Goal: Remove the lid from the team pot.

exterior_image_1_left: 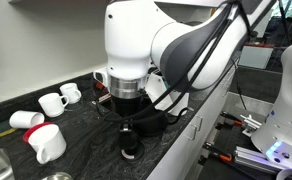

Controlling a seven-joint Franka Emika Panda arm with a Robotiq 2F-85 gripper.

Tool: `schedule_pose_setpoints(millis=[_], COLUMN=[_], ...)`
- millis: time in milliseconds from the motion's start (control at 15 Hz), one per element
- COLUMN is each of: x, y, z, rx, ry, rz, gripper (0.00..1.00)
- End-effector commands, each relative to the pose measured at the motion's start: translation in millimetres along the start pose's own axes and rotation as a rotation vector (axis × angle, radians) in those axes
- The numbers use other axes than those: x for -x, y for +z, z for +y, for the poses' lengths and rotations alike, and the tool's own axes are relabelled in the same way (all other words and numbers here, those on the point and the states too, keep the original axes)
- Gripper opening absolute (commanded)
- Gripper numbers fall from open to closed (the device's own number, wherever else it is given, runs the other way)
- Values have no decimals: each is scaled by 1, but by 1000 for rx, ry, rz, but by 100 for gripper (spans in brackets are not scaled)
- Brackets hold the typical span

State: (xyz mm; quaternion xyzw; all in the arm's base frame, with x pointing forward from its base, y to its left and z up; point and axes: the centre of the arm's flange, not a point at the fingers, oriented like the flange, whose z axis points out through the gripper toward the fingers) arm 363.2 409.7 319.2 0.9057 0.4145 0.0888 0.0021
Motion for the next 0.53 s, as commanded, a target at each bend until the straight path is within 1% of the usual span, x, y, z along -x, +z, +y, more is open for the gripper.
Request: schedule_pose_setpoints(millis=[0, 467], x=[-4, -4], y=[-4, -3], z=[1, 0], rx=[-2, -4], ry=[6, 7], rz=[9, 7], gripper=[100, 100])
